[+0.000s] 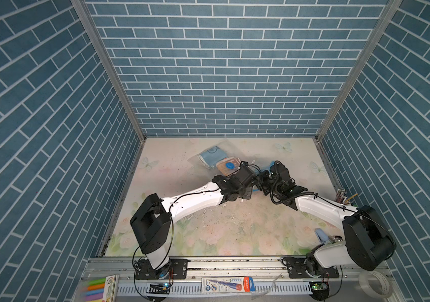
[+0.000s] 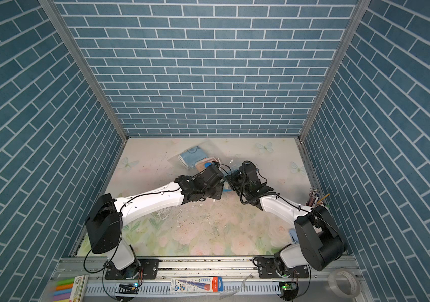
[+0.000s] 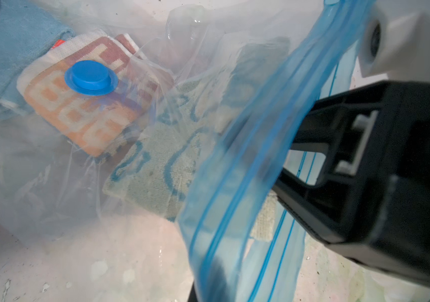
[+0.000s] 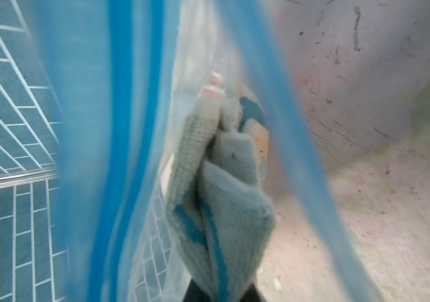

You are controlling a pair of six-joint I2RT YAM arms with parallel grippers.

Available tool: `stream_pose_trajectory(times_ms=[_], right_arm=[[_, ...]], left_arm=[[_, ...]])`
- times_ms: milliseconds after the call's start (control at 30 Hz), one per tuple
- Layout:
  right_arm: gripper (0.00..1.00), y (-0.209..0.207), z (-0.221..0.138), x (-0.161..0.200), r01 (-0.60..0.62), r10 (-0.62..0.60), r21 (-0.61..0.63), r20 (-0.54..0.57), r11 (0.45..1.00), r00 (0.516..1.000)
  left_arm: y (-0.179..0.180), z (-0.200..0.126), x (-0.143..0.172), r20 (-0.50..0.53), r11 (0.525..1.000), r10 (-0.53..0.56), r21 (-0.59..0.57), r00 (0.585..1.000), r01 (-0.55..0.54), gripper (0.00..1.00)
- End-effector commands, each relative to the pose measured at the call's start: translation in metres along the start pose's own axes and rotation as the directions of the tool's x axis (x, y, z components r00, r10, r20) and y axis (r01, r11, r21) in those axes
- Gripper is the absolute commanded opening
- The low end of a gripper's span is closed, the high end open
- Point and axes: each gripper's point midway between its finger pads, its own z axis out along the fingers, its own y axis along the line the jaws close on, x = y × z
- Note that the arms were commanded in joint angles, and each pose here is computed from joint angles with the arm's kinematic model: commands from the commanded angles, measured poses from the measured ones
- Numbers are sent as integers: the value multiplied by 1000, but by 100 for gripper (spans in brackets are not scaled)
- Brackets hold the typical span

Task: Place the folded towel into the vacuum bag
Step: Place the towel in the vacuum bag.

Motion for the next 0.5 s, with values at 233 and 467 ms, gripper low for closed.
stream_pose_trajectory(times_ms=[233, 467], right_arm=[[51, 5, -14, 3, -9, 9, -8, 12, 1000, 1000], [59, -15, -58, -9, 28, -30, 39, 56, 999, 998]], left_arm=[[3, -14, -6, 37, 1000, 0, 0, 999, 0, 0], [21, -14, 11, 13, 999, 13, -37, 1000, -12, 0]])
